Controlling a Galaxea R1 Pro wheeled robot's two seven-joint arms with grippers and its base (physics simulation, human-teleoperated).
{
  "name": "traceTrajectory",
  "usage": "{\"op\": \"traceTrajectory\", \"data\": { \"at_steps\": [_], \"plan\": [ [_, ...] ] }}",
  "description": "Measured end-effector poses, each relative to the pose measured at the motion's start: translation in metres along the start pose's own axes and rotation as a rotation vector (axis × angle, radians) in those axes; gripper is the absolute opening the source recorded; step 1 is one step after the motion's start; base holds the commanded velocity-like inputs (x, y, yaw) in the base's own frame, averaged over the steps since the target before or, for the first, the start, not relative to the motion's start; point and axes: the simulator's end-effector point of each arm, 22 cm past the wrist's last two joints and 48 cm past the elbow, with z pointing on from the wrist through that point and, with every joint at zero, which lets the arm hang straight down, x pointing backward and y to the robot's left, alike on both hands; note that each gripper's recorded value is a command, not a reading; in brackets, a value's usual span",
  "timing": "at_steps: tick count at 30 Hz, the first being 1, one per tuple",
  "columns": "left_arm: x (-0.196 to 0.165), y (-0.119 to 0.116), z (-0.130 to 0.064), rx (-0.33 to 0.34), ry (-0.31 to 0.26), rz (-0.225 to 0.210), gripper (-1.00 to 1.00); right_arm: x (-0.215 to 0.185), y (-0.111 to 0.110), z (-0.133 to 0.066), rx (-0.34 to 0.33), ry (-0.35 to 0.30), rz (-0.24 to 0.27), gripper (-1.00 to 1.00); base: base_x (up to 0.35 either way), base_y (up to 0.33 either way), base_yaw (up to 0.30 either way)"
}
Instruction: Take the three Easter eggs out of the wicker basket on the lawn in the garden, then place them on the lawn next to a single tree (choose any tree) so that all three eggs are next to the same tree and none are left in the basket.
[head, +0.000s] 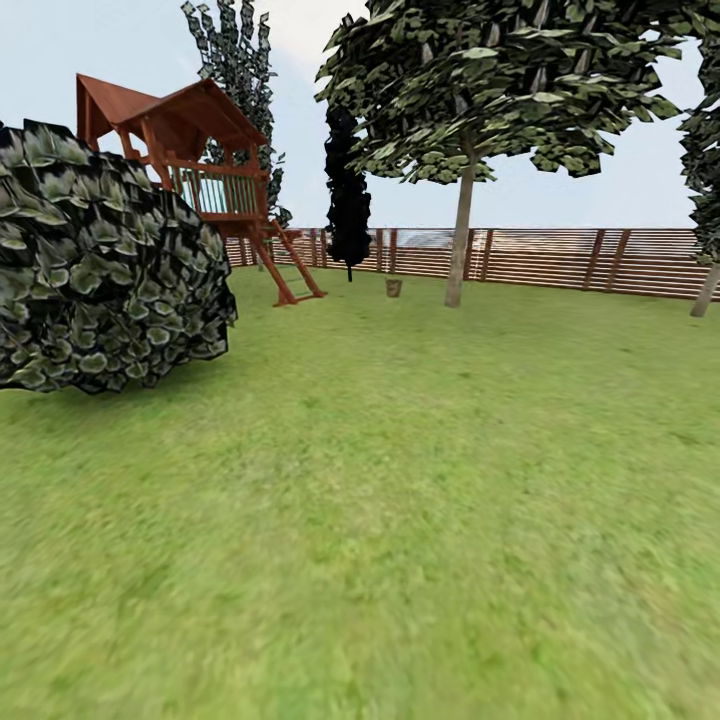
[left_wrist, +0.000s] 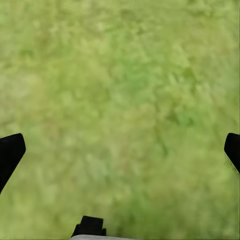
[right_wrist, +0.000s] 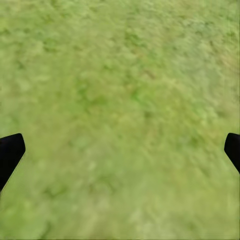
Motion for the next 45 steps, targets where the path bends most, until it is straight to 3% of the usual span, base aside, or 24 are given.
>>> {"op": "traceTrajectory", "data": {
  "at_steps": [34, 45],
  "plan": [
    [-0.001, 0.000, 0.000, 0.001, -0.003, 0.002, 1.00, 0.000, 0.003, 0.000, -0.005, 0.000, -0.002, 1.00, 0.329, 0.000, 0.000],
    [-0.010, -0.001, -0.013, 0.001, -0.004, 0.002, 1.00, -0.011, 0.000, -0.011, -0.006, 0.001, -0.002, 1.00, 0.328, 0.000, 0.000]
  ]
}}
